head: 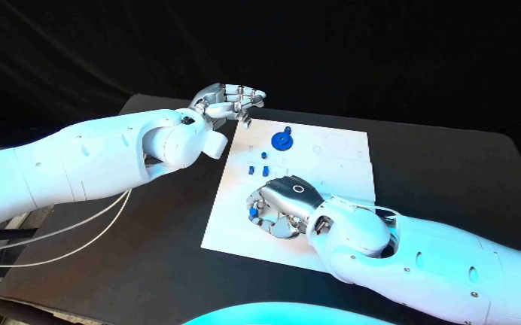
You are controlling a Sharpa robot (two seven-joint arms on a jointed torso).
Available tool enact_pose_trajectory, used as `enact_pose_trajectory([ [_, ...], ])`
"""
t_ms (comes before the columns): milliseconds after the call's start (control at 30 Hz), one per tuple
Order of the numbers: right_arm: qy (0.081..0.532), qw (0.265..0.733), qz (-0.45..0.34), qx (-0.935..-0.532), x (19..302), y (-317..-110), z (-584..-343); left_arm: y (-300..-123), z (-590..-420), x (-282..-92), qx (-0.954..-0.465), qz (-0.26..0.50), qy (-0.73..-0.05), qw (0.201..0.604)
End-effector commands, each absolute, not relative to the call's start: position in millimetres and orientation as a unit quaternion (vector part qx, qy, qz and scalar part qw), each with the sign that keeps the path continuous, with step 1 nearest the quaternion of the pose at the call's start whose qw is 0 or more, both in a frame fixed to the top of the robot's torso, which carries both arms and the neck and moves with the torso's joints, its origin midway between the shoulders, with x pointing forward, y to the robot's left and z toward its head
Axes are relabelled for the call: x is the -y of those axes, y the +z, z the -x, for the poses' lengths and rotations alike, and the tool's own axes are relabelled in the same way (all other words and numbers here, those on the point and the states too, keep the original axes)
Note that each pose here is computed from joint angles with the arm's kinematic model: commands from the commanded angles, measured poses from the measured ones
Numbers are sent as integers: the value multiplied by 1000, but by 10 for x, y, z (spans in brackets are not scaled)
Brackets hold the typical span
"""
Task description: Assemble the parts on the task board
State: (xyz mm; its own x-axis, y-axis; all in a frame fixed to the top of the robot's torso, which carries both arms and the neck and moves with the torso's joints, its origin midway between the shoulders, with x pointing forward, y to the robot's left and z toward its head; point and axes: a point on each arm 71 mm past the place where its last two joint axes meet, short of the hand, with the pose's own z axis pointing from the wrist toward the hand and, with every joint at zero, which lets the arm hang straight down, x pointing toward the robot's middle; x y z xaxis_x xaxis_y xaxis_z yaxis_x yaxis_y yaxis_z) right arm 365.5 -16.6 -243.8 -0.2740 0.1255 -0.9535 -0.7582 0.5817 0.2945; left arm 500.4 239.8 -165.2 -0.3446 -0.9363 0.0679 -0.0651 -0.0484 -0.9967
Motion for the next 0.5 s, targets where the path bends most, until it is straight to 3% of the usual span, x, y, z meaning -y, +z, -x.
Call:
enact_pose_trajectory([
  [33,401,560,230,-687,165,-2431,-3647,-1642,-5000,-2374,-579,429,-588,367],
  [500,444,613,160,-633,402,-2224,-3630,-1650,-5003,-2383,-580,429,-587,367],
])
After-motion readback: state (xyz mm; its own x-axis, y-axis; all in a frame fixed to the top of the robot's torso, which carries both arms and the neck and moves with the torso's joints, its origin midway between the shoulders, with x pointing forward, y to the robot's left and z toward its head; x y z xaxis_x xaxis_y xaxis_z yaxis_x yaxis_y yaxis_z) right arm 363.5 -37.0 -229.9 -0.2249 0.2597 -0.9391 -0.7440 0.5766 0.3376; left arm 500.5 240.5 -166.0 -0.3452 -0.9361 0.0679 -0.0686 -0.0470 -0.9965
